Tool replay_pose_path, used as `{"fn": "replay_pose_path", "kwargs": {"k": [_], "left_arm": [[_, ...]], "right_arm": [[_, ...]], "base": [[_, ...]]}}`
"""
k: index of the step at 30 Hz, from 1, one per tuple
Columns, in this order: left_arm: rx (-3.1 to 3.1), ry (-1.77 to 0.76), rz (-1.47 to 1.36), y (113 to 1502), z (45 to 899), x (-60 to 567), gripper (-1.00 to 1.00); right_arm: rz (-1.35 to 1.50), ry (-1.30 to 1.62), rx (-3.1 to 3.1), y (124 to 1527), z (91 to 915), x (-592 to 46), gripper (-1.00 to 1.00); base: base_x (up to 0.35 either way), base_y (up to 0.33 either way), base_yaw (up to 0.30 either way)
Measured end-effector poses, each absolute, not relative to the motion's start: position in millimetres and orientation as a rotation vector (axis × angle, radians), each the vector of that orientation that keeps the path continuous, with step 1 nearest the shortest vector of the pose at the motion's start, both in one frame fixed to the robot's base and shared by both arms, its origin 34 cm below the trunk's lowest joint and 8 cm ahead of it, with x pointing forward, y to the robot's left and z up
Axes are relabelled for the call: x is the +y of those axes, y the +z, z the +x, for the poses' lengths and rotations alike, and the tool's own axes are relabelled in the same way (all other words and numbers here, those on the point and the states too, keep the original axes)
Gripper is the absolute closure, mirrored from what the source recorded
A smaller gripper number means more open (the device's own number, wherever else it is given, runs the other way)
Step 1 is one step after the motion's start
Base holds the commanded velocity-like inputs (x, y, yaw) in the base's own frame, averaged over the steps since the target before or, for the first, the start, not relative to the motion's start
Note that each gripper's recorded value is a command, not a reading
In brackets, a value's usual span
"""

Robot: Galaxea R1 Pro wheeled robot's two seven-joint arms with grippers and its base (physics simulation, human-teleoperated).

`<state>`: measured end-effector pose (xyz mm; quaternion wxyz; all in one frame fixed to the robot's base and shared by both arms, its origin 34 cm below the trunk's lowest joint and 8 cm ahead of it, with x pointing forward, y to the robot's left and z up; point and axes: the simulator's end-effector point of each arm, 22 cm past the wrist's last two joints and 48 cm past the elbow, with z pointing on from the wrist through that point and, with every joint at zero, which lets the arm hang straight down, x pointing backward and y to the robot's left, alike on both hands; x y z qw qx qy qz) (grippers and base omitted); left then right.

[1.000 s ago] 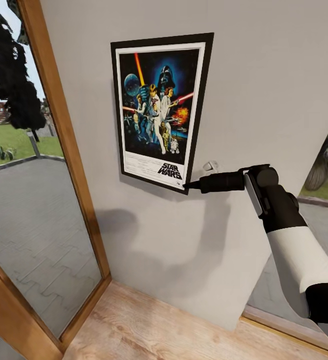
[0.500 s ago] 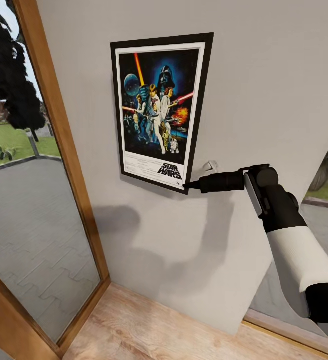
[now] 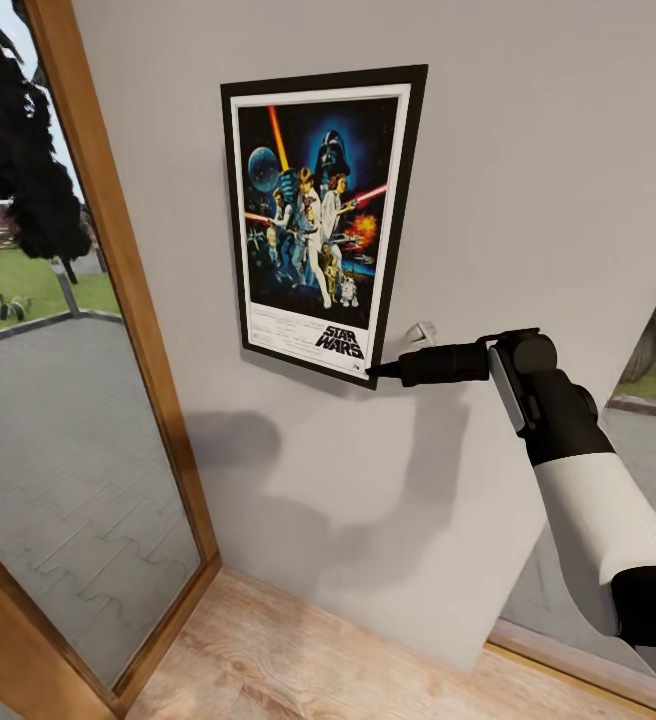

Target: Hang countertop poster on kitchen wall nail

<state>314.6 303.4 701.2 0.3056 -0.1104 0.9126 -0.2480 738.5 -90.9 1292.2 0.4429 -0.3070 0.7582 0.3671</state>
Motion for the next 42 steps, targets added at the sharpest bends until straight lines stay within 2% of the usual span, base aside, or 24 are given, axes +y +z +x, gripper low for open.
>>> {"fn": "replay_pose_path", "kwargs": {"k": [42], "left_arm": [[2.416,-0.657,-0.292,701.3,314.5,303.4,-1.00]], "right_arm": [[-0.762,0.910,1.878,1293.1,738.1,-90.8,1.00]], "base": [[0.030,0.000,0.000]]}}
